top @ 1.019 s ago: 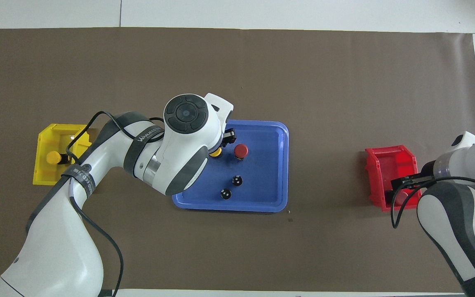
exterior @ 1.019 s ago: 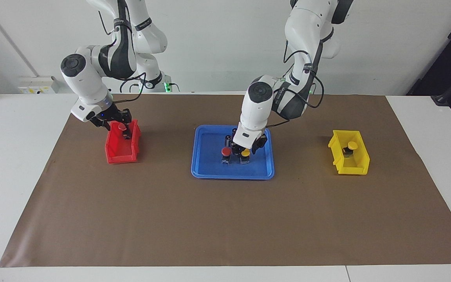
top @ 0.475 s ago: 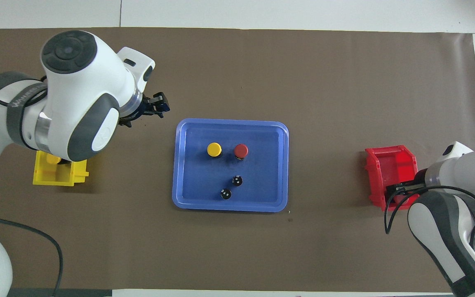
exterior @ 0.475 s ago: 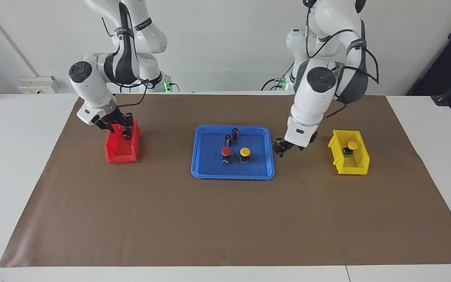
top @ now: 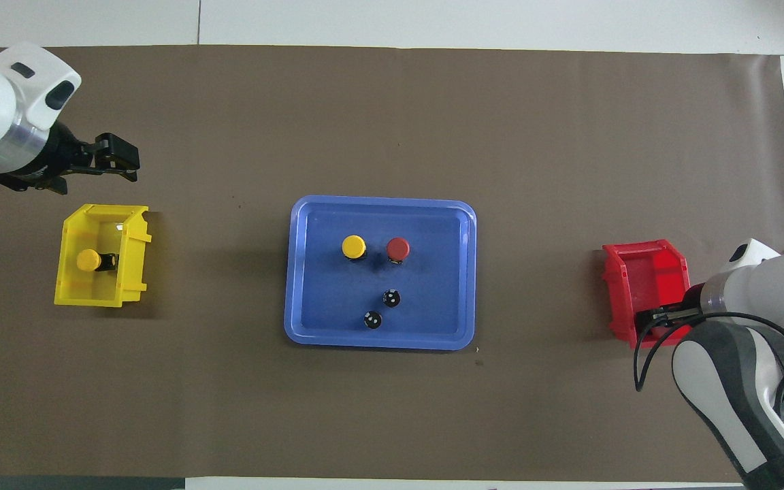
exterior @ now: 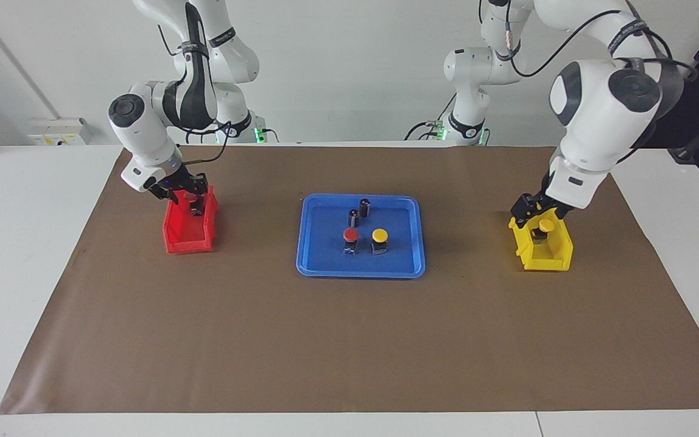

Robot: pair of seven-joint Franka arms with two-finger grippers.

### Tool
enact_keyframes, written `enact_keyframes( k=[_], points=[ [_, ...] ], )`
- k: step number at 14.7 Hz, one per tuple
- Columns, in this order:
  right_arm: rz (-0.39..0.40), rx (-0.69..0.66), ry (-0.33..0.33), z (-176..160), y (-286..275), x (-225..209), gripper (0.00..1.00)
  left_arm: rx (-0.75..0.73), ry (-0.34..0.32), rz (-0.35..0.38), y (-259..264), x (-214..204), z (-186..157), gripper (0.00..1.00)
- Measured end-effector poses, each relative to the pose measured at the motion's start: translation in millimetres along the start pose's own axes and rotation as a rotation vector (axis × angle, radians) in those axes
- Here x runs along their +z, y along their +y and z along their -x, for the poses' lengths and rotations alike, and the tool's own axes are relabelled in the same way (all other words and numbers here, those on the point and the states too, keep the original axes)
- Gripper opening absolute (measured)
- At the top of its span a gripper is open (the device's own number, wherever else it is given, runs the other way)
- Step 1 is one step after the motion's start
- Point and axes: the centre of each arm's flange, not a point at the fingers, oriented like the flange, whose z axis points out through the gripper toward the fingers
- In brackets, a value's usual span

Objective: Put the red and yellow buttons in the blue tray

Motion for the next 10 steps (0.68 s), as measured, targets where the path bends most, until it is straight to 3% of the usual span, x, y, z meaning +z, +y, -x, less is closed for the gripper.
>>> enact_keyframes(
  k=[5, 10],
  points=[
    [0.0, -0.011, -0.002, 1, 0, 1, 0.69, 0.171, -0.03, 0.007, -39, -51, 39, 1.0],
    [-0.001, -0.013, -0.005, 3, -1, 2, 0.66, 0.221, -0.023, 0.012, -66, -72, 55, 1.0]
  ],
)
